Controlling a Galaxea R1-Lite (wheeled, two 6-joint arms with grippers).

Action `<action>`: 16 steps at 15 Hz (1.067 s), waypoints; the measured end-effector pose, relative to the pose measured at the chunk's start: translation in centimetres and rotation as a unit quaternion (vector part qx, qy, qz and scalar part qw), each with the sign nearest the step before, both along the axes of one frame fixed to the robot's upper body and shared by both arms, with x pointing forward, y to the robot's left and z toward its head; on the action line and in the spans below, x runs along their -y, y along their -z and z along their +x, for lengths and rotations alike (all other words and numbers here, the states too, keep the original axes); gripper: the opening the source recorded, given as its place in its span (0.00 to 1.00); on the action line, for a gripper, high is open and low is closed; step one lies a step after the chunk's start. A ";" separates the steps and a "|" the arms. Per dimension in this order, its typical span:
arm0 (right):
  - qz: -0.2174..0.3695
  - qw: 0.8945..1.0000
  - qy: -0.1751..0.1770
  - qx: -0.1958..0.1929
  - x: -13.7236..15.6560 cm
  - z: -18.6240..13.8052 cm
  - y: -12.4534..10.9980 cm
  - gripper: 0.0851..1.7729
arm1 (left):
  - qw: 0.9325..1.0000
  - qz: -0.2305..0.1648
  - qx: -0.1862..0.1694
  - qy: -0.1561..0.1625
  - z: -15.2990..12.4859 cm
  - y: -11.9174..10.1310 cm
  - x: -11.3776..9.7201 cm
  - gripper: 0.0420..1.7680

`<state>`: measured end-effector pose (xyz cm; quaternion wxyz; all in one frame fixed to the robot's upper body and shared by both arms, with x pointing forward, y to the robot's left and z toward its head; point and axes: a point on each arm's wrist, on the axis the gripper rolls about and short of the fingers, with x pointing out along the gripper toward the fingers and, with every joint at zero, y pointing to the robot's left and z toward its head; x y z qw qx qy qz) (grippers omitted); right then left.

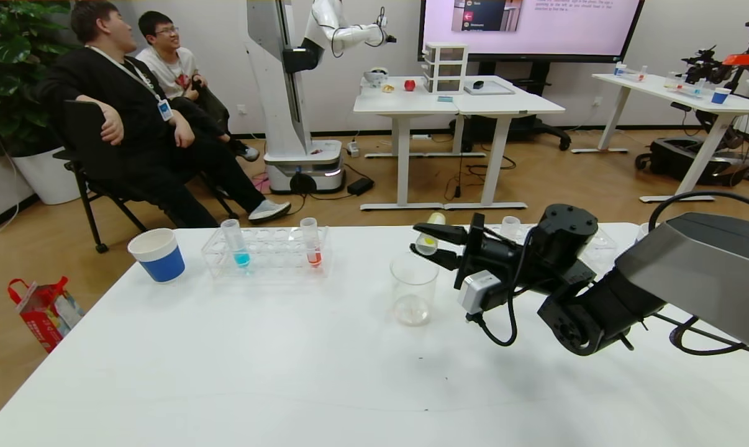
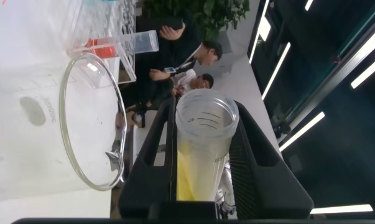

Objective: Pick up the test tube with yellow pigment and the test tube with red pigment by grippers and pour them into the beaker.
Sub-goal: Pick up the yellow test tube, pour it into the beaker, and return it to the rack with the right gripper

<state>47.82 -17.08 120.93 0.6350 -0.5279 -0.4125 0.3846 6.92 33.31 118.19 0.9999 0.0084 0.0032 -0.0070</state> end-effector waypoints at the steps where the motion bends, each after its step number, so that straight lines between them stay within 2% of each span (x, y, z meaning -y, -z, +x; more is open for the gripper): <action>1: -0.002 1.000 0.002 0.011 0.1 0.2 -0.2 0.24 | 1.000 0.000 0.000 0.000 0.0 0.0 0.0 0.99; 9: -0.007 0.995 0.012 0.099 -0.5 1.6 -1.9 0.24 | 1.000 0.000 0.000 0.000 0.0 0.0 0.0 0.99; 16: -0.031 0.990 0.017 0.138 -0.7 2.5 -0.5 0.24 | 1.000 0.000 0.000 0.000 0.0 0.0 0.0 0.99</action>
